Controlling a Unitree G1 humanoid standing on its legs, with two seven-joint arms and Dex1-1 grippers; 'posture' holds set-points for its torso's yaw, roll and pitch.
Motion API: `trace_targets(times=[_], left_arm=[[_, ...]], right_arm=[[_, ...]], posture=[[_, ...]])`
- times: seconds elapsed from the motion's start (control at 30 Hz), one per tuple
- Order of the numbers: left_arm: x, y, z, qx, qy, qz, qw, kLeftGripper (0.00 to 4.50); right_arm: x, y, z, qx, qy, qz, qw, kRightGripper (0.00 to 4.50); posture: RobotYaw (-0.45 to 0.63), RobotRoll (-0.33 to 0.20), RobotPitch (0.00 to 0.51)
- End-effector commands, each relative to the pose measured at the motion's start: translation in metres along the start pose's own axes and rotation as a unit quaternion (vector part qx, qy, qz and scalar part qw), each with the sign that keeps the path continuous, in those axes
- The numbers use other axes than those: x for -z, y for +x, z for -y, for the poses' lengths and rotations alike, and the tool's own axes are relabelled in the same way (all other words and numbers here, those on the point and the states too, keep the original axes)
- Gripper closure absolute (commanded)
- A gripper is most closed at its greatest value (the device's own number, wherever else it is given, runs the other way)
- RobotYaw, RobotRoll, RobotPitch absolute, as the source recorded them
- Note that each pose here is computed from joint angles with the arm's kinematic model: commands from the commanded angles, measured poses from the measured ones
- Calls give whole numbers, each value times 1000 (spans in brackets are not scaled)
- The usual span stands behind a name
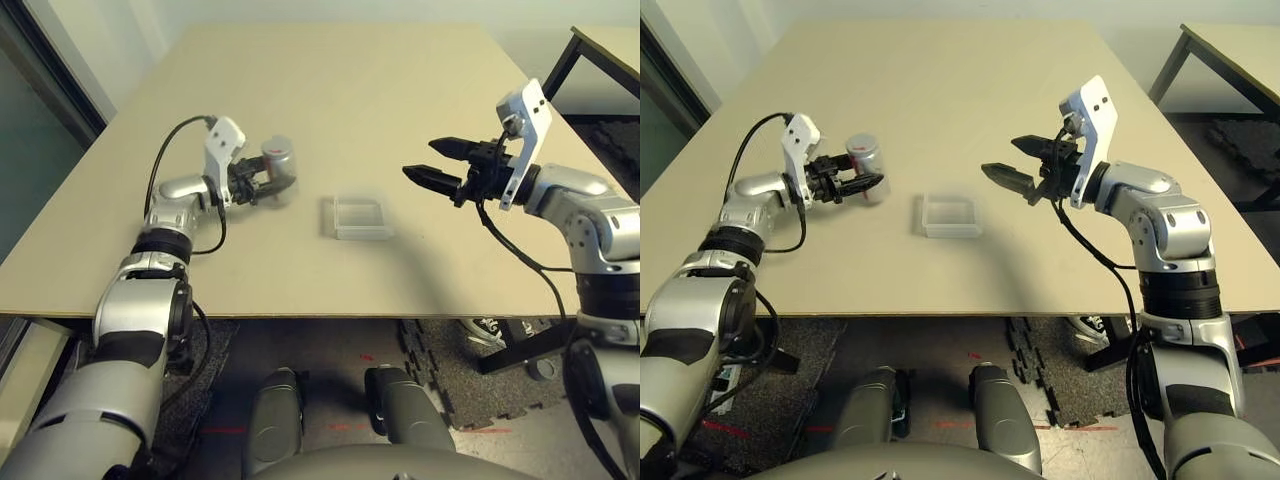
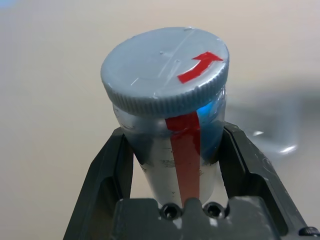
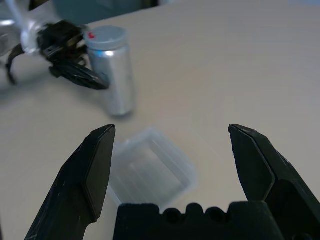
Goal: Pour the medicine from the bottle into the box.
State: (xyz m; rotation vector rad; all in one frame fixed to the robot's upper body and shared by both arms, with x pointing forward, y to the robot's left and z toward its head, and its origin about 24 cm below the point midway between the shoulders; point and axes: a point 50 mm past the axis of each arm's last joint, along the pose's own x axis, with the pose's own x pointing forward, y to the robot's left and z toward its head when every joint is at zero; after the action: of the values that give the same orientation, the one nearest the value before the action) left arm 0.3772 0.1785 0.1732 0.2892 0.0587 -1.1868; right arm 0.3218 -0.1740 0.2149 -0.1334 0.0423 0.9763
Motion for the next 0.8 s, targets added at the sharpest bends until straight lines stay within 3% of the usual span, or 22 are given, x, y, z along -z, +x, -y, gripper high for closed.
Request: trace_targets(times=[0.03, 0.33, 0.8], left_arm=[[-11, 10, 9, 61, 14, 5, 998, 1817], [-17, 40, 23, 118, 44, 13, 992, 1817], [-19, 49, 23, 121, 47, 21, 991, 1817]], right_arm=[[-4, 16, -8, -40, -8, 0, 999, 0], [-17, 50, -21, -75, -28, 4, 997, 0], [-16, 60, -31, -87, -24, -1, 996, 0]], posture=[[-141, 0, 70], [-152, 0, 70], [-171, 0, 75]])
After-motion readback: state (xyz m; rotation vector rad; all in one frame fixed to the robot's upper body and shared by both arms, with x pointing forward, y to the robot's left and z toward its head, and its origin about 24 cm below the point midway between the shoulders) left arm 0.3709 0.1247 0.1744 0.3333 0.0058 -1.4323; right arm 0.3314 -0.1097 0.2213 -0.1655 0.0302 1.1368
